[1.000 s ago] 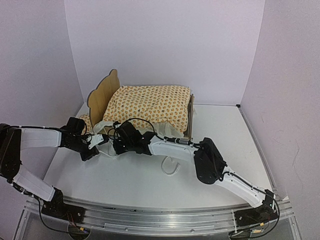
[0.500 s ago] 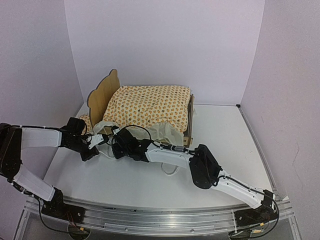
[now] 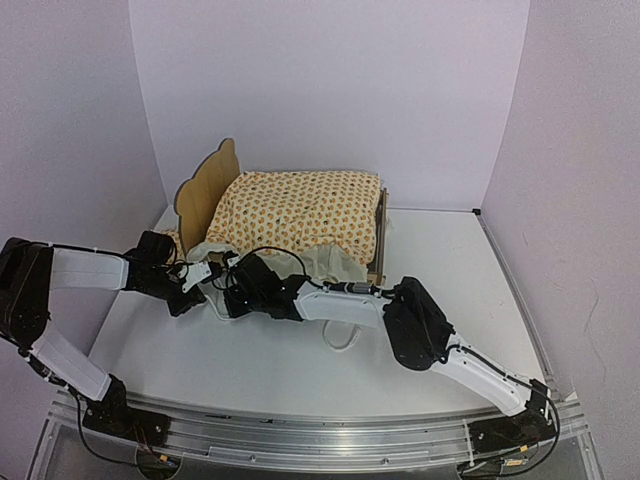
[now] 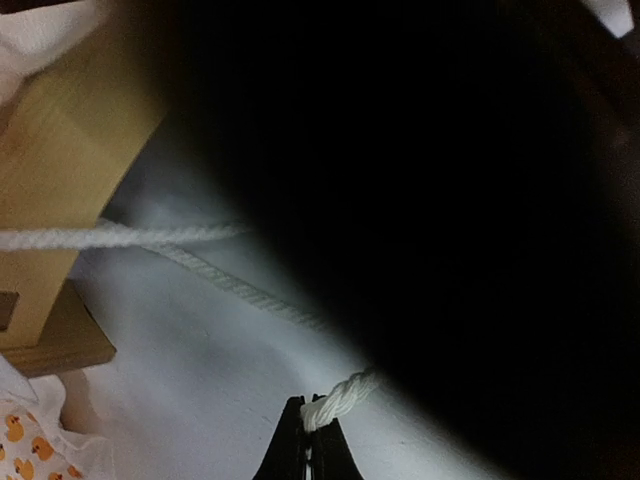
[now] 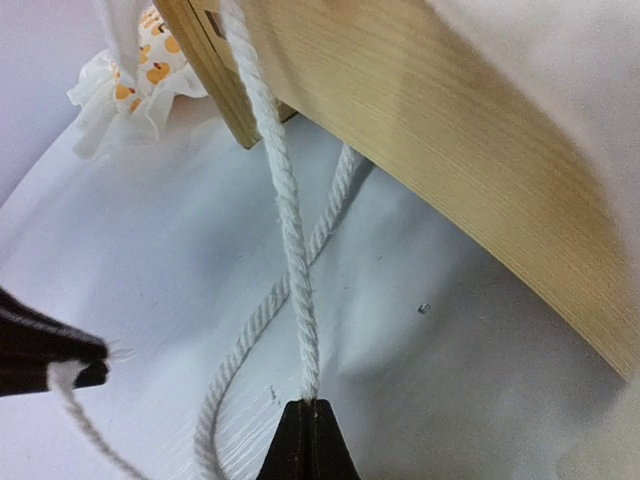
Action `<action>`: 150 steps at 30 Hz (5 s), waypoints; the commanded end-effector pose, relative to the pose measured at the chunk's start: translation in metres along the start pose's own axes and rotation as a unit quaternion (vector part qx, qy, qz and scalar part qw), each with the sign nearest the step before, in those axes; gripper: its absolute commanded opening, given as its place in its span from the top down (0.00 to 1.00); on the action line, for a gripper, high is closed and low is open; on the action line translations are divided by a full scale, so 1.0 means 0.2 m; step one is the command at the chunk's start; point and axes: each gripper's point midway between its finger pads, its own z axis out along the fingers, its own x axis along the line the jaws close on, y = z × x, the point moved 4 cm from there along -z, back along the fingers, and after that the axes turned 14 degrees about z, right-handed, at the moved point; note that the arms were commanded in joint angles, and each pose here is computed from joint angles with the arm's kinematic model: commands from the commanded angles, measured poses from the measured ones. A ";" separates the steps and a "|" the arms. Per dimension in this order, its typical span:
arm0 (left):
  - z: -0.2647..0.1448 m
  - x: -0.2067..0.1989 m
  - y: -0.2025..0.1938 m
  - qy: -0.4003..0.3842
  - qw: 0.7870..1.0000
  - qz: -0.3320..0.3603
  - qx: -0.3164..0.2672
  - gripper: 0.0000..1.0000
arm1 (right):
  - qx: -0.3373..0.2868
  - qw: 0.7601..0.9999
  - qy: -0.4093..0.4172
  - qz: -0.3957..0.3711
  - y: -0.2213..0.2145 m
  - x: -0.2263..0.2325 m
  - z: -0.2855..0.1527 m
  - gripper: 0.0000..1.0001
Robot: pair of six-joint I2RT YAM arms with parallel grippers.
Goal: Set up the pet bed
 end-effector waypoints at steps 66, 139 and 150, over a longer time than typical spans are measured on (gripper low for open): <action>0.00 0.23 0.47 -0.093 0.929 -0.043 -0.355 1.00 | -0.010 0.971 0.127 0.201 0.24 0.16 -0.46 0.67; 0.07 0.28 0.45 -0.096 0.943 0.030 -0.318 0.82 | -0.065 0.989 0.069 0.117 0.46 0.02 -0.35 1.00; -0.01 0.32 0.28 -0.093 0.989 0.002 -0.113 0.22 | -0.077 0.982 0.056 0.164 0.47 -0.01 -0.36 1.00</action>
